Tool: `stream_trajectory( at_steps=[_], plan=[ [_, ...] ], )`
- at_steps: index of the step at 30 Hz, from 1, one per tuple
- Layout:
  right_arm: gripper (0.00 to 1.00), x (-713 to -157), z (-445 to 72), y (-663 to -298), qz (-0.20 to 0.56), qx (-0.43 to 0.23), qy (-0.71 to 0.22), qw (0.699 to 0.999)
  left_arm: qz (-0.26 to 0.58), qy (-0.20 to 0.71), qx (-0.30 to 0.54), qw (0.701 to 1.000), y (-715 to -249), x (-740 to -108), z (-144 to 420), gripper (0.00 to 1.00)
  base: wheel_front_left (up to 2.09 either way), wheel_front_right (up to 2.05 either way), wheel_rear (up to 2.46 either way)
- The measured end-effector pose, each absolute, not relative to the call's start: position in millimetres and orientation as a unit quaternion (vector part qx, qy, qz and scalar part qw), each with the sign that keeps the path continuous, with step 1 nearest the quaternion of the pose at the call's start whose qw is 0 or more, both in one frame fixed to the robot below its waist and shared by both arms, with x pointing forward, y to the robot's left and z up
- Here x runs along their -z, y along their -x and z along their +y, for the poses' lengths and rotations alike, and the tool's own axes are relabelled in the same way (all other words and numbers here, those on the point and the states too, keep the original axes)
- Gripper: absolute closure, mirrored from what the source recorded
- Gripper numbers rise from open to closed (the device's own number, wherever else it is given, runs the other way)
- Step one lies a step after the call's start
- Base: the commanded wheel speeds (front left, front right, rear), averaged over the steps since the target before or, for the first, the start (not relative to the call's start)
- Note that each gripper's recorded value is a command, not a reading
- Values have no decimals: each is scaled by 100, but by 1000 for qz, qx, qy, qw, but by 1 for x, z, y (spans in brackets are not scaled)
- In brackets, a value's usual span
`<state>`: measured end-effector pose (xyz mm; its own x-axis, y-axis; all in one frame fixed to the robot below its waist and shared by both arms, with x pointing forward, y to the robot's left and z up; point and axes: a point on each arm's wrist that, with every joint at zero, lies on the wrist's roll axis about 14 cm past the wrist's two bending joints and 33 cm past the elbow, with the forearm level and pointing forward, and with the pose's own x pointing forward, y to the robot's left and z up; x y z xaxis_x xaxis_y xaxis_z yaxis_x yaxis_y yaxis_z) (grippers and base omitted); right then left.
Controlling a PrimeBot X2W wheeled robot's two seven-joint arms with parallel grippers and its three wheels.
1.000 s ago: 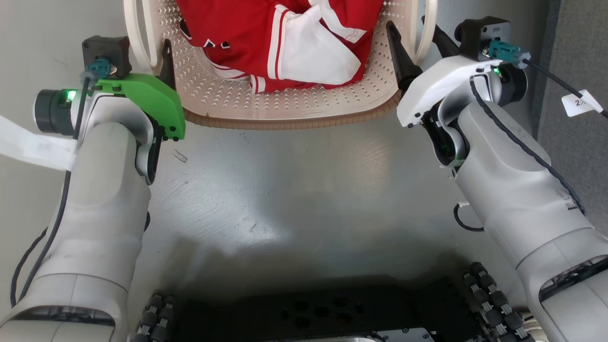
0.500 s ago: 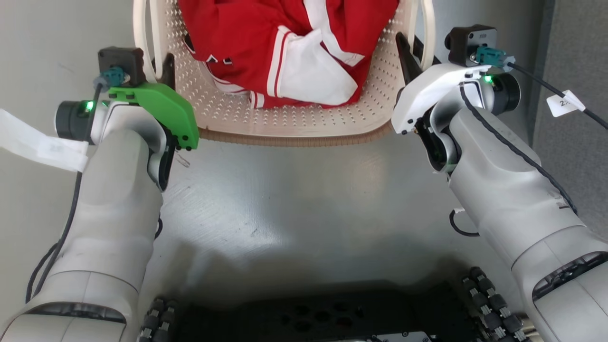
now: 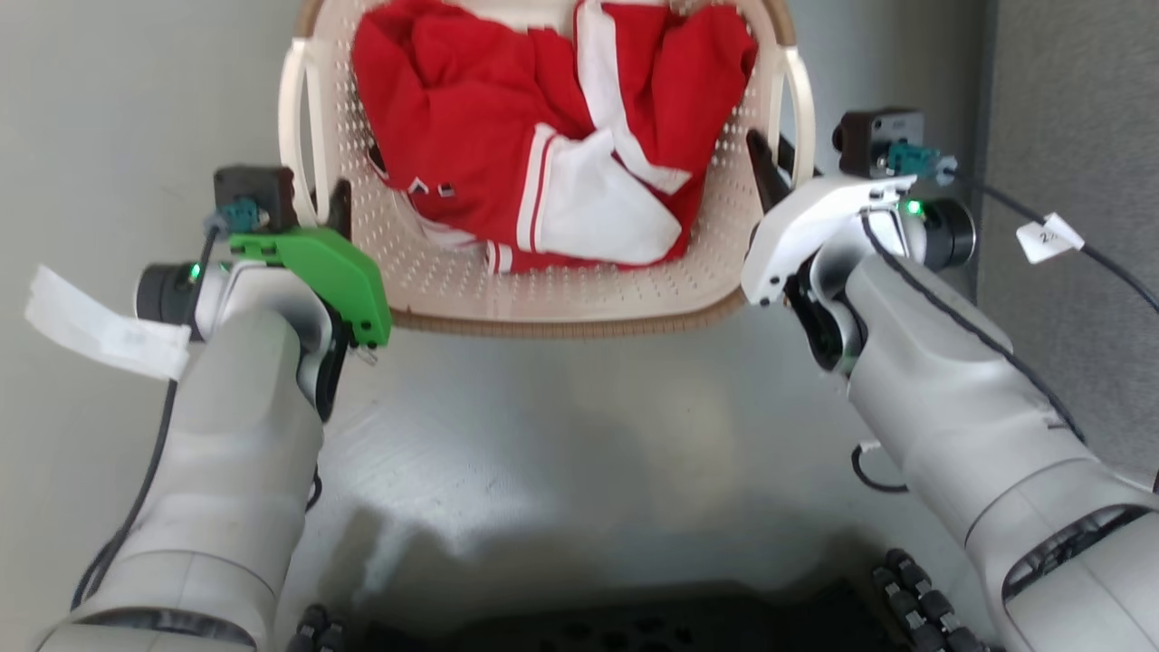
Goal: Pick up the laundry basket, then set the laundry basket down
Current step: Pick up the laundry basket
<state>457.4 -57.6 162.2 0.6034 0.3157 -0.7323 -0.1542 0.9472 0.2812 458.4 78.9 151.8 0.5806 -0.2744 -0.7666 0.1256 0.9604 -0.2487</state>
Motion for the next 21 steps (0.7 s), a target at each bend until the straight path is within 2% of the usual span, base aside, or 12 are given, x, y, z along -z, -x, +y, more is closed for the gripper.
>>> stream_trajectory(
  at_steps=[12,21],
  plan=[
    [100,-194,-60,-431,430,-134,-101,887,445,80,118,884,-434,-184,77,100,0,0,0],
    [100,-212,-59,-389,471,-139,-116,863,494,85,115,858,-388,-198,77,100,0,0,0]
  ],
)
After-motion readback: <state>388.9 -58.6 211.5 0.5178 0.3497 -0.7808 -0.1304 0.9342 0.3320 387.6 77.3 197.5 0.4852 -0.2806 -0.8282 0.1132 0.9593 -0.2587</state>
